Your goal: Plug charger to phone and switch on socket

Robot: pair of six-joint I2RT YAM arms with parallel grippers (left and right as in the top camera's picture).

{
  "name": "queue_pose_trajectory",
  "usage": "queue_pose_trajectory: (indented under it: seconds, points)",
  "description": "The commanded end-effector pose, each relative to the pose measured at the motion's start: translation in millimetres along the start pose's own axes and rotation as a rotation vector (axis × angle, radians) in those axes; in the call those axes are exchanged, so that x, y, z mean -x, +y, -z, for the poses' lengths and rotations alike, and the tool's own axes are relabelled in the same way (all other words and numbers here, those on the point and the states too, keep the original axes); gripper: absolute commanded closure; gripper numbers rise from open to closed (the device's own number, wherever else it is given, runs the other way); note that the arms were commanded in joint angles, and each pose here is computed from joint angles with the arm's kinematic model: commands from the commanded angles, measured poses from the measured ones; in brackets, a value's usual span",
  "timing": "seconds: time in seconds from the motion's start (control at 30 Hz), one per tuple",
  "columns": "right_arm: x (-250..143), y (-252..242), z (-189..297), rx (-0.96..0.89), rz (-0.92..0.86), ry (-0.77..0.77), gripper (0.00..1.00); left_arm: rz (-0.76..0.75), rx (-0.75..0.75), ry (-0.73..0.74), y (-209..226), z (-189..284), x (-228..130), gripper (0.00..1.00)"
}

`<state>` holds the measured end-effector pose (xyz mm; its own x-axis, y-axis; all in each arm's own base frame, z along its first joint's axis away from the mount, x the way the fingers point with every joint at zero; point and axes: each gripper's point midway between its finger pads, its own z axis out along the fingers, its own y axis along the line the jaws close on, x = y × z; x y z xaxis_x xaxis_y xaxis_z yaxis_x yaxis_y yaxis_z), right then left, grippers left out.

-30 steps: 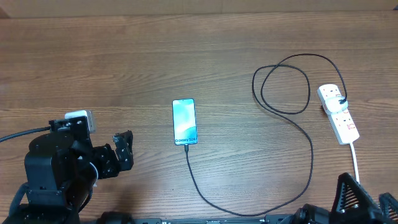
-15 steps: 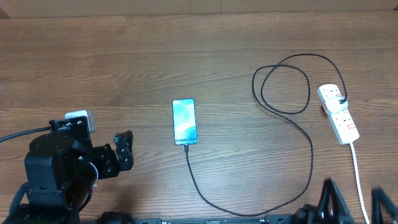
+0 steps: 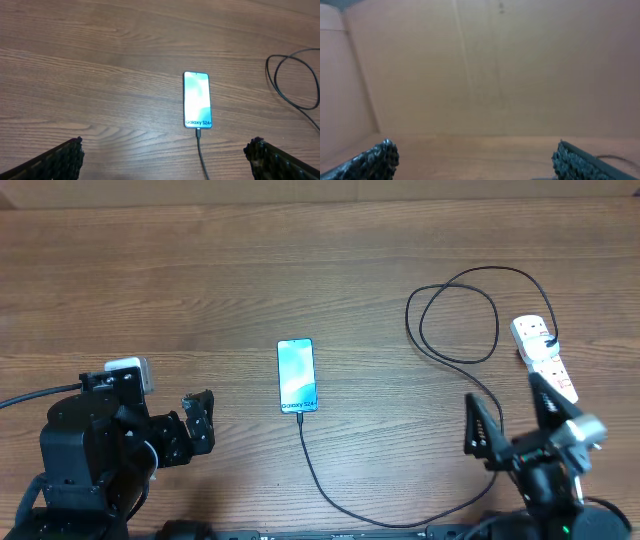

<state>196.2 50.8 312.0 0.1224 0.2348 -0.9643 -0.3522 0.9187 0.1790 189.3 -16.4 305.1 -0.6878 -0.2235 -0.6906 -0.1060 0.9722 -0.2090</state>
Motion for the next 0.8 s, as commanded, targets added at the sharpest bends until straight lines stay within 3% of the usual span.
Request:
queue_pose_trajectory:
  seconds: [0.0, 0.6, 0.77]
  points:
    - [-16.8, -6.0, -5.1, -0.001, -0.012, -0.025, 0.0, -0.007, 0.004, -0.008, 0.8, 1.6, 0.3, 0.01]
    - [-97.3, -54.9, -14.8, -0.159, -0.059, 0.022, 0.0, -0.007, 0.004, -0.008, 0.8, 1.6, 0.3, 0.01]
    - [-114.7, -83.7, -7.0, -0.327, -0.175, 0.054, 0.0, -0.007, 0.004, -0.008, 0.8, 1.6, 0.3, 0.0]
